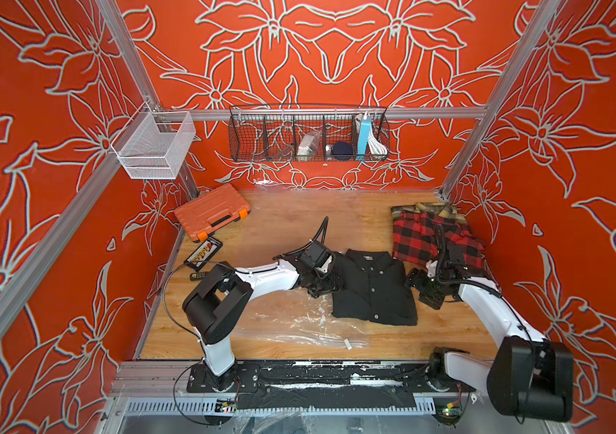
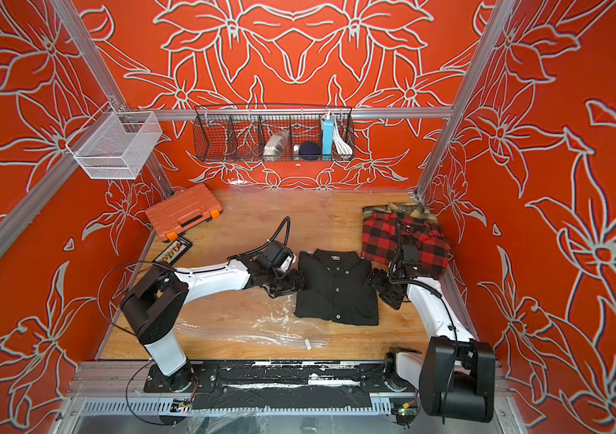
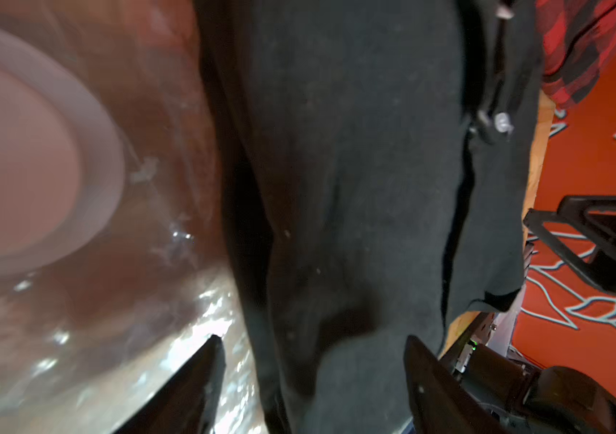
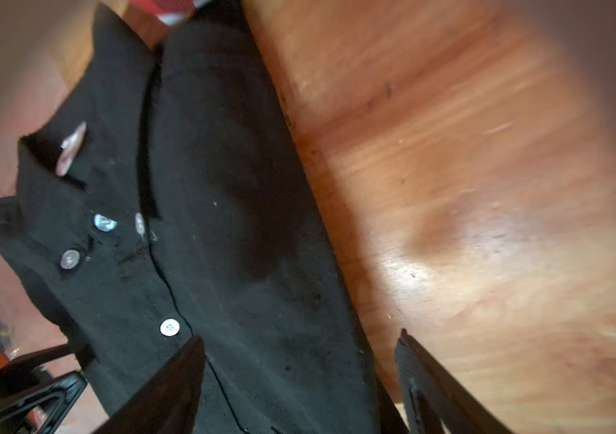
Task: Place the folded shirt into the vacuum bag
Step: Move the shirt from the vacuum bag.
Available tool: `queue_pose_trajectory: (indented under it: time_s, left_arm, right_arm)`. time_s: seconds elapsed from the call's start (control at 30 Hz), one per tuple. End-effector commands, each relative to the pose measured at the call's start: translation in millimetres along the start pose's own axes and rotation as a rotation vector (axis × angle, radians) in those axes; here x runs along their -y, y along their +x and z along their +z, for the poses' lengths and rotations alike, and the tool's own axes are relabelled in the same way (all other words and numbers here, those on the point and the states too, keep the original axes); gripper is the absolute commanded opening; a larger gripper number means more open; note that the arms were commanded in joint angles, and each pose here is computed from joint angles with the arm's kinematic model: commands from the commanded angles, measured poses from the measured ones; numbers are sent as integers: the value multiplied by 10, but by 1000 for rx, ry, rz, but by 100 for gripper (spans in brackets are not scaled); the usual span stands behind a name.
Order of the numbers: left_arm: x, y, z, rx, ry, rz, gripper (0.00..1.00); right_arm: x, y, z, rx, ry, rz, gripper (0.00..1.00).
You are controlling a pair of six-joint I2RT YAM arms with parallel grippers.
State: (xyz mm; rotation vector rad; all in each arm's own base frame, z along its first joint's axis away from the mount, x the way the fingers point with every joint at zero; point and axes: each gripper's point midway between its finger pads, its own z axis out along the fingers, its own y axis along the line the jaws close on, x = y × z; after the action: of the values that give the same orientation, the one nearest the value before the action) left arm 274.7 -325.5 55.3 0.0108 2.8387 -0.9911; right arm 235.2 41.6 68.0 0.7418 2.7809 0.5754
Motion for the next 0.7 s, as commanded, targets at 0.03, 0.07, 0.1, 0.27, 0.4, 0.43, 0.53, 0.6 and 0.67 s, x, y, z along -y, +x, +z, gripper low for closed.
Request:
queue_pose_trajectory:
  time_s: [0.03,0.07,0.1,0.27,0.4,0.43,0.53,0.6,0.67]
  left_arm:
    - [58,27,135,-26,57,-13,70]
    - [70,20,148,-29,62,-12,69]
    - [90,13,160,-29,68,-10,67]
    - [133,53,298,-49,100,-25,57]
    - [234,48,342,-59,148,-47,44]
    - [263,24,315,-51,150,-41,38]
    - [302,-69,159,1,123,-4,18]
    - [291,-104,50,29,97,12,8]
    - [303,-124,-76,57,84,32,1]
  right_arm:
    - [-11,103,179,-63,-56,33,79]
    - [-11,138,219,-82,-65,39,79]
    - [-13,174,265,-105,-76,45,77]
    - [-6,294,457,-163,-129,82,70]
    - [-80,281,464,-159,-159,55,55]
    - [-121,262,425,-148,-166,37,48]
    - [-247,206,258,-102,-182,-7,20]
    - [-330,194,141,-81,-180,-43,10]
    - [-398,180,32,-59,-172,-76,3]
